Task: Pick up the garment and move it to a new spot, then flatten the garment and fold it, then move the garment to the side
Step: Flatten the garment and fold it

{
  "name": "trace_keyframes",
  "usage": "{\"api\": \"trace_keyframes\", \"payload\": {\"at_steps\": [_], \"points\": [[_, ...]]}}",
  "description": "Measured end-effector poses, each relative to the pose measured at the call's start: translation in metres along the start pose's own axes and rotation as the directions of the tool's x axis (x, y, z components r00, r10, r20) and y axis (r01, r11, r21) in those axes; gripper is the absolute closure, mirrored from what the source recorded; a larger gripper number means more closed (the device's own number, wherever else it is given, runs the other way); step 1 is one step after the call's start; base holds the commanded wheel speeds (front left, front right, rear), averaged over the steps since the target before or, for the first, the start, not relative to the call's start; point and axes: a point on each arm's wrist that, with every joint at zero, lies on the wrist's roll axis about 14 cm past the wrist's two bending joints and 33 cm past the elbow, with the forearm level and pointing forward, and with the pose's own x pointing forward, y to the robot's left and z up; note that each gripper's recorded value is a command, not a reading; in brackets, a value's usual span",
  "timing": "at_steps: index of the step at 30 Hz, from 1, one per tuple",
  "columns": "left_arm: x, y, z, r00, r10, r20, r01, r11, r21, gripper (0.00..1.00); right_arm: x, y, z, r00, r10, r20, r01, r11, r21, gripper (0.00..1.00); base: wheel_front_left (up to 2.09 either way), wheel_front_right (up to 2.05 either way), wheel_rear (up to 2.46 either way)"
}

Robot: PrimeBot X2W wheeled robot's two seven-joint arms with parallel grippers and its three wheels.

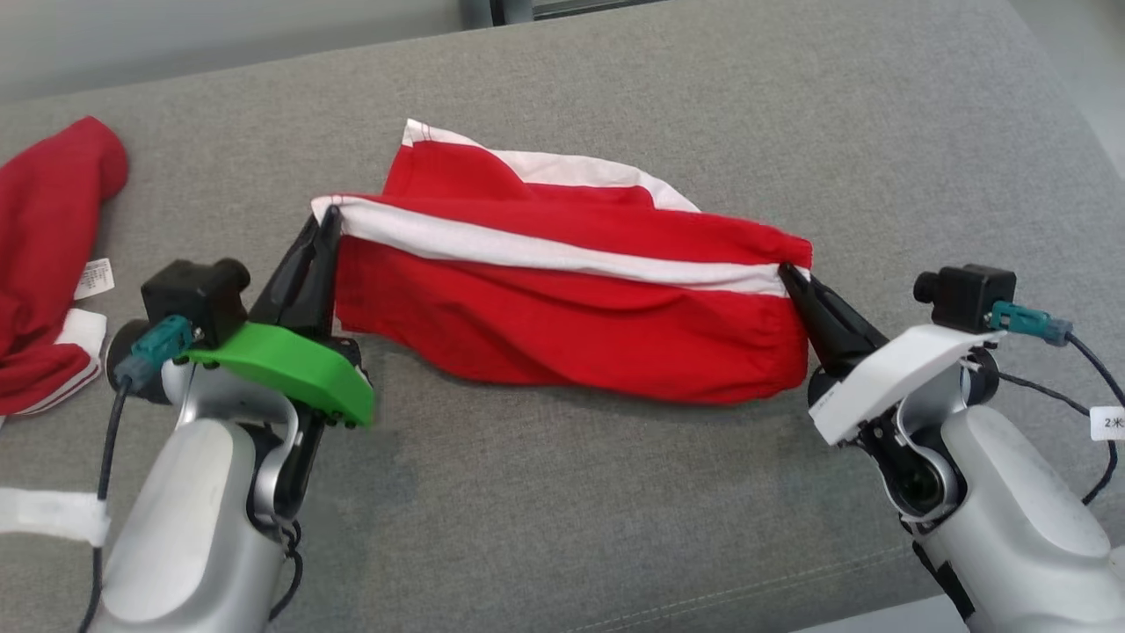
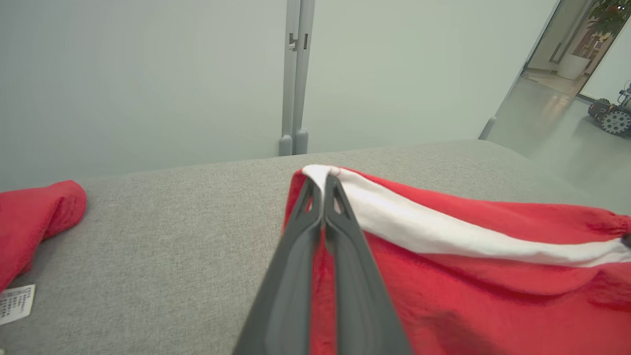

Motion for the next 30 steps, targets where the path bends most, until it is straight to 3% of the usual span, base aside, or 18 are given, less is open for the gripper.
{"api": "trace_keyframes", "payload": {"at_steps": [15,28,30], "points": [[0.085,0.008,-0.060,0.983,-0.044,-0.181,0.053,0.997,0.049,1.00,0.033,-0.030,-0.011,0.996,-0.091,-0.024,0.093,0.991,0.101,1.00,0.00,0.00,0.00],[0.114,0.013,-0.101,0.967,-0.046,-0.252,0.060,0.997,0.048,1.00,0.041,-0.055,-0.025,0.986,-0.160,-0.043,0.164,0.981,0.104,1.00,0.00,0.00,0.00],[0.117,0.014,-0.101,0.968,-0.045,-0.248,0.059,0.997,0.051,1.00,0.042,-0.056,-0.025,0.986,-0.162,-0.038,0.165,0.981,0.103,0.89,0.00,0.00,0.00]]}}
